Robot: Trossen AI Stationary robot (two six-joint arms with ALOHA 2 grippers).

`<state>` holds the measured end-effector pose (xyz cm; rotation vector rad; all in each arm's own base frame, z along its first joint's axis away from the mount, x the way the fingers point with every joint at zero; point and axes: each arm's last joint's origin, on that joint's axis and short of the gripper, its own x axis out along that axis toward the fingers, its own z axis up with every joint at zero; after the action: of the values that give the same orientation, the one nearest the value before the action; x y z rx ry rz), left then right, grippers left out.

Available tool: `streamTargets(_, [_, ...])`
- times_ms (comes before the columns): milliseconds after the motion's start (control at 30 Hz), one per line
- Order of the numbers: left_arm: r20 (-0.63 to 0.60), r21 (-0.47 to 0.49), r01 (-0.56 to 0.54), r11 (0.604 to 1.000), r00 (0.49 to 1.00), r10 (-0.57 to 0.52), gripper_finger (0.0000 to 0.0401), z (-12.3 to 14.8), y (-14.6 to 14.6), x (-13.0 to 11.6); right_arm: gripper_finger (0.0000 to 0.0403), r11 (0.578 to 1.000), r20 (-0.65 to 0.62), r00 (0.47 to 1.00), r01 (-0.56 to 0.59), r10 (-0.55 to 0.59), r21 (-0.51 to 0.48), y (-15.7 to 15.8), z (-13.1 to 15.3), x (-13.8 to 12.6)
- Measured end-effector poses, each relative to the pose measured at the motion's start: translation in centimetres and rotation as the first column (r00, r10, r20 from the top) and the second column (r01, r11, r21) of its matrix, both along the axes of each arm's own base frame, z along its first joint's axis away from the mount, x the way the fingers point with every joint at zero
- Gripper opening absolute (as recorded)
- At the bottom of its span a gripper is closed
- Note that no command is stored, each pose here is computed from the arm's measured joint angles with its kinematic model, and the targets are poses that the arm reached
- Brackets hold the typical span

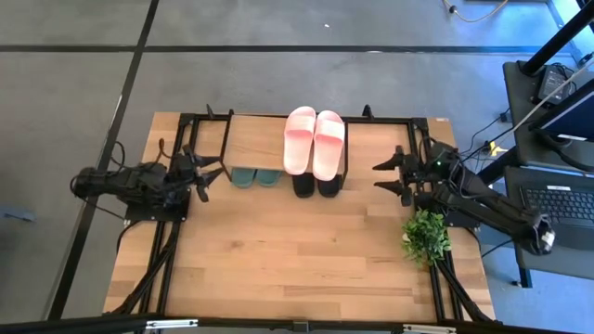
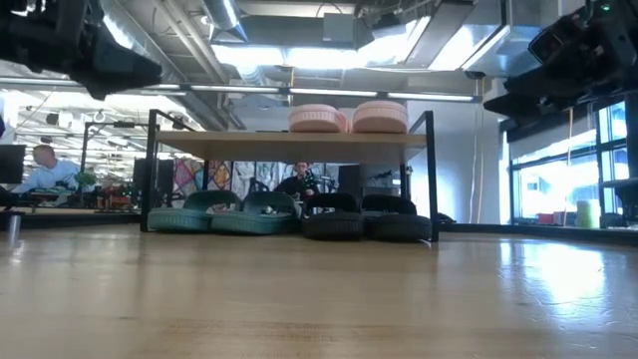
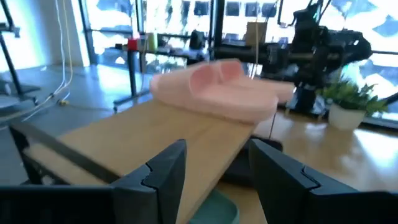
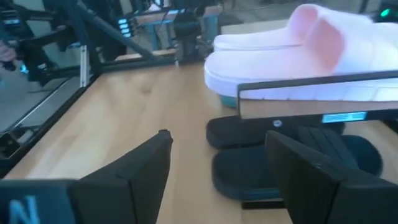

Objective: Pick and place slides into the shelf
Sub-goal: Return to Home Position

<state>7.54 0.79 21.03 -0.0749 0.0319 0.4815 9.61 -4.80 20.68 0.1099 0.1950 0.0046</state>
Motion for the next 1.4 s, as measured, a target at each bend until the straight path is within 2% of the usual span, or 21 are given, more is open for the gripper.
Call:
streamTargets(267, [0.001,-0.028,0.031,0.999,1.000,-0.031,0.0169,-0.5,0.1,0.3,0.0259,0.999,0.082,0.995,0.054,-0.053,0.000,0.4,-2.0,-1.4])
streamTargets(400, [0.050,-0.020,0.085,0.996,0.995,-0.083,0.0169,-1.6,-0.1,1.0,0.0259,0.999,0.130,0.991,0.034,-0.035,0.013,0.8,-2.6,-1.8])
streamTargets(567, [0.060,-0.020,0.087,0.996,0.995,-0.086,0.0169,-3.5,-0.2,1.7,0.0259,0.999,0.136,0.991,-0.013,0.007,0.040,0.9,-2.9,-1.8])
streamTargets(800, [0.085,-0.018,0.106,0.994,0.991,-0.104,0.0169,-3.6,-0.2,1.8,0.0259,0.999,0.142,0.990,-0.013,0.008,0.035,1.0,-2.8,-1.9])
streamTargets(933, [0.065,0.020,0.076,0.997,0.995,-0.077,0.0169,-3.6,-0.1,1.8,0.0259,0.999,0.145,0.989,0.032,-0.034,0.020,0.8,-2.8,-1.9])
streamTargets(1200, [0.065,0.019,0.063,0.998,0.996,-0.064,0.0169,-3.6,-0.1,1.8,0.0259,0.988,0.174,0.974,0.153,-0.147,-0.020,0.5,-2.4,-1.9])
streamTargets(1333, [0.066,0.018,0.063,0.998,0.996,-0.064,0.0169,-3.6,-0.1,1.8,0.0259,0.983,0.301,0.943,0.168,-0.141,-0.066,0.1,-2.9,-1.5])
streamTargets(1400, [0.066,0.018,0.063,0.998,0.996,-0.064,0.0169,-3.6,-0.1,1.8,0.0259,0.978,0.306,0.937,0.198,-0.168,-0.067,0.0,-2.9,-1.5])
